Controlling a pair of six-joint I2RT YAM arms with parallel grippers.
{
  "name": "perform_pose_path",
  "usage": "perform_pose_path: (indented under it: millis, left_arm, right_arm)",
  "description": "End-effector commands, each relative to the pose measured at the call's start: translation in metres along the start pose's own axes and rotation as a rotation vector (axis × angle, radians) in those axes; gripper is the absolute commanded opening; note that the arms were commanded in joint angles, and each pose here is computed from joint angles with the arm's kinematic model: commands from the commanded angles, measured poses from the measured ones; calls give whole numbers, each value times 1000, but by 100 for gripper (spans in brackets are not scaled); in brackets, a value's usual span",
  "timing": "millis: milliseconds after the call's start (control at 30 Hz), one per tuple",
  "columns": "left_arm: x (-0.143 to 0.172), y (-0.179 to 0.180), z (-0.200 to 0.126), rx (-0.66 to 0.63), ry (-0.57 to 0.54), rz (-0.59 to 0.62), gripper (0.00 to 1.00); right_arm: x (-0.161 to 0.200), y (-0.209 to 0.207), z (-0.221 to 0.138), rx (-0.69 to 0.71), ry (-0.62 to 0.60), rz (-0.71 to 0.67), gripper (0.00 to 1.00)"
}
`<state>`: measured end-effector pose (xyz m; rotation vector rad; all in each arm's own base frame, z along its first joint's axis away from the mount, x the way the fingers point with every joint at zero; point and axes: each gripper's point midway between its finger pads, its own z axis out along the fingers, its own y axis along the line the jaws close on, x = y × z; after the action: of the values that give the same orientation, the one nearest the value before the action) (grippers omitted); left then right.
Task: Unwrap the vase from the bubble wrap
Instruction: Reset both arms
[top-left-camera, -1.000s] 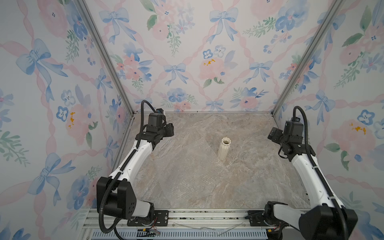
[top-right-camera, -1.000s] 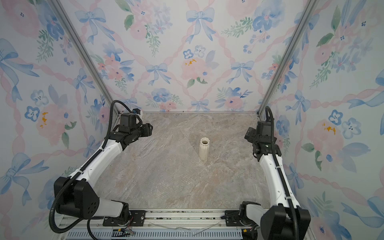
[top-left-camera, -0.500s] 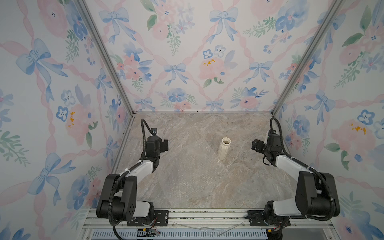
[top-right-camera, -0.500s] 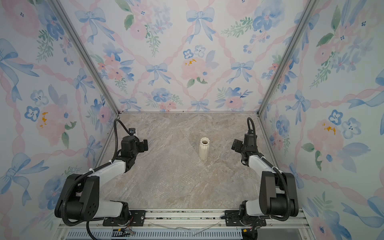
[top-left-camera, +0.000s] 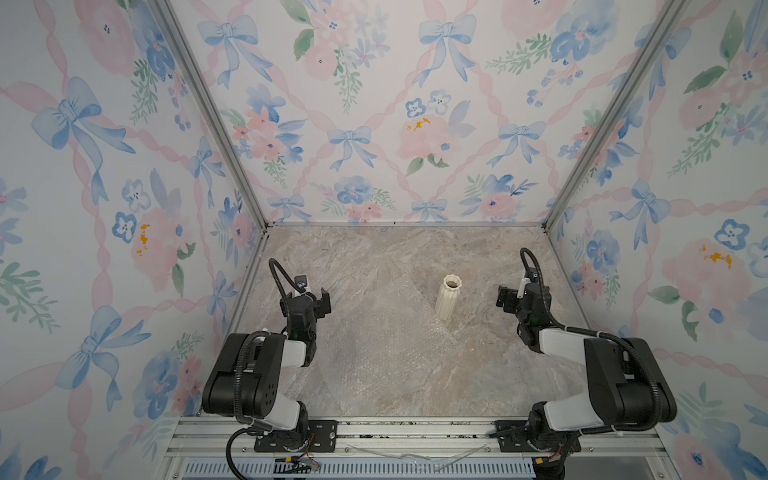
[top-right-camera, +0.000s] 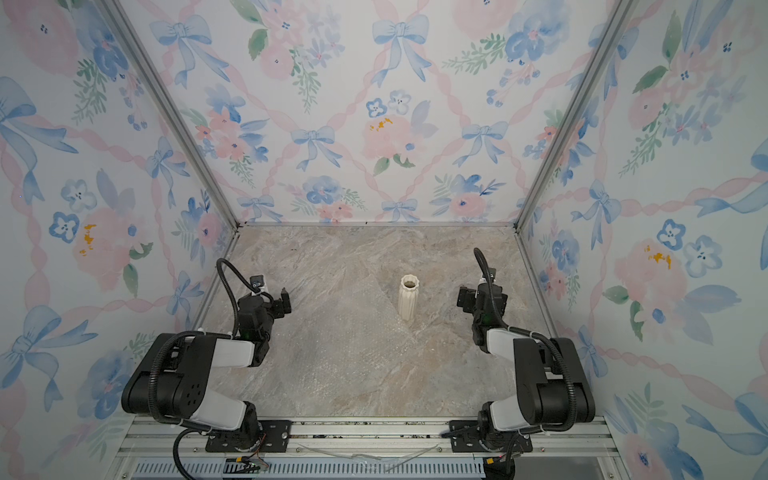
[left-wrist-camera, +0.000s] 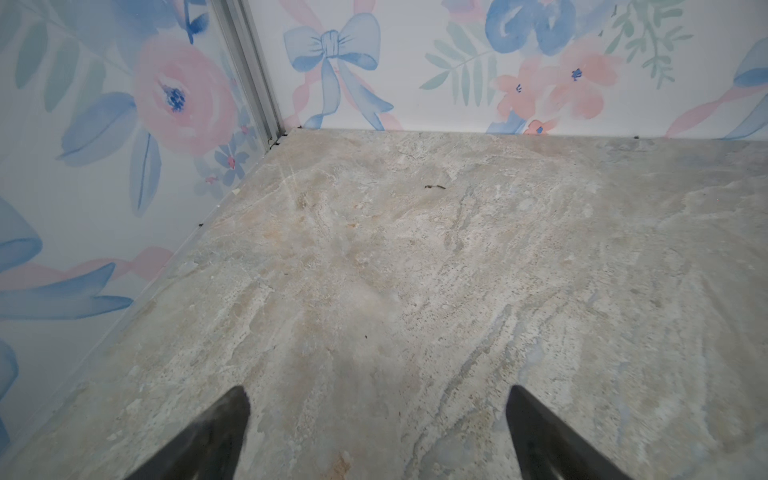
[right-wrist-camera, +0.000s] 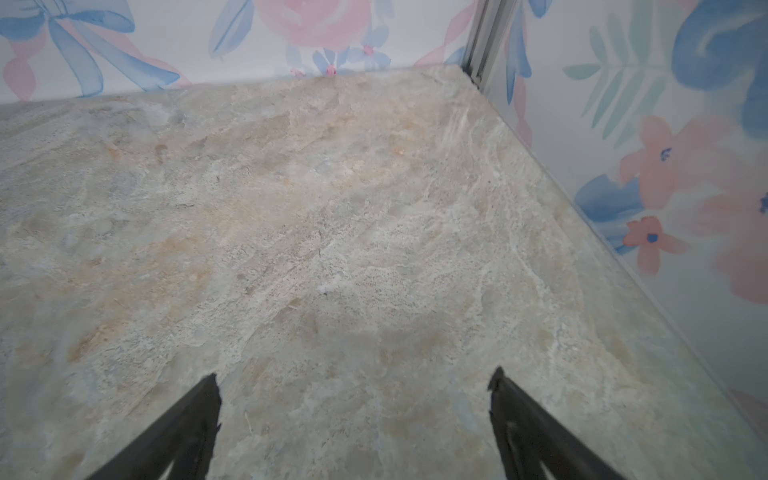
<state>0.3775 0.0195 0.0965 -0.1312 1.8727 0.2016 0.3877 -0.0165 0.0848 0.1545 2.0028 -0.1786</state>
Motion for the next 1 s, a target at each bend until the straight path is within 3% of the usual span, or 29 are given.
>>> perform_pose_path:
  millis: [0, 67, 133, 967]
  left_arm:
    - [-12, -8, -3, 39, -72, 24, 98]
    - [-8, -16, -3, 118, -85, 29, 98]
    - [-5, -14, -2, 133, -74, 18, 98]
    - [-7, -18, -6, 119, -86, 44, 98]
  right_arm:
    - [-19, 10, -17, 56, -226, -75, 96]
    - [-16, 5, -14, 72, -183, -58, 96]
    - [-14, -4, 1, -32, -97, 30, 96]
    - [-14, 3, -1, 12, -112, -29, 96]
